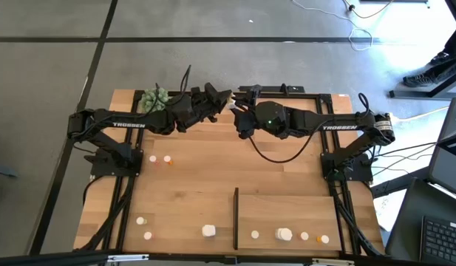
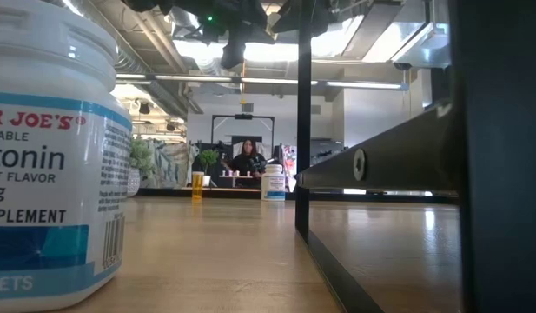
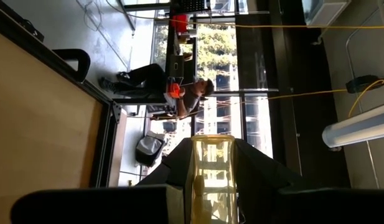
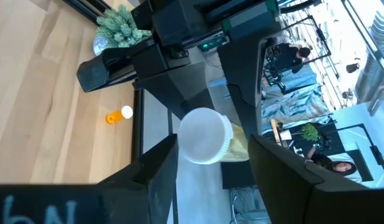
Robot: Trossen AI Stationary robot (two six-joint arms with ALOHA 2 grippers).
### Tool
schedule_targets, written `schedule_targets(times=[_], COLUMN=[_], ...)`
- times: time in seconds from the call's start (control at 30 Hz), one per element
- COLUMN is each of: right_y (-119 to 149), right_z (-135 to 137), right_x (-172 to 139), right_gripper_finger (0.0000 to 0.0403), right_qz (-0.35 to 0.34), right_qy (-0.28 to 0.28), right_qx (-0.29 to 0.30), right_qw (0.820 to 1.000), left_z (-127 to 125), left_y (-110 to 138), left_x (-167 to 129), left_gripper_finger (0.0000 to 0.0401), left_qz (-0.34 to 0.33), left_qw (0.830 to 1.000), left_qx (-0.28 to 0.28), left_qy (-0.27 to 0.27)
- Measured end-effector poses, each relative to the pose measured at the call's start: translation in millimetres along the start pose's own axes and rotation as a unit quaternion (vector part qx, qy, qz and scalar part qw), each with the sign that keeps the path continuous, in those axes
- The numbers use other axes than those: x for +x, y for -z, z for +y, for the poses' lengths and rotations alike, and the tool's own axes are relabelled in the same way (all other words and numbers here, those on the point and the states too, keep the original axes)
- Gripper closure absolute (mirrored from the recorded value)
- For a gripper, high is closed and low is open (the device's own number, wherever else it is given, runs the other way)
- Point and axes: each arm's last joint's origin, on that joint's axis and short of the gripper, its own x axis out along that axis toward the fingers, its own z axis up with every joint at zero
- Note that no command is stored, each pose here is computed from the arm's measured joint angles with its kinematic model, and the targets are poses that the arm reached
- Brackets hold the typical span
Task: Pick and place medicine bottles onto shelf by color
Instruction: Put the top yellow pill bottle on the shelf aligned with the other yellow pill bottle
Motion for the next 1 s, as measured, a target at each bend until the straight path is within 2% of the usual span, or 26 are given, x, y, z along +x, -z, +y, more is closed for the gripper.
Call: schedule_targets(times=[0.3,1.0], right_y=[-0.4,-3.5], right_z=[1.2,3.3], right_x=[-0.5,-2.6], right_gripper_finger=[0.0262,0.0263], right_qz=[0.0,-0.017], right_qy=[-0.002,-0.013], right_qx=[-0.002,0.001], right_qw=[1.0,1.0], left_z=[0.1,1.1], left_y=[-0.1,0.0], left_x=[-0.1,-0.2], left_gripper_finger=[0.0323,0.0323], left_qz=[-0.001,-0.001], left_qw=[1.0,1.0], left_qx=[0.0,0.018], left_qy=[-0.002,-0.008])
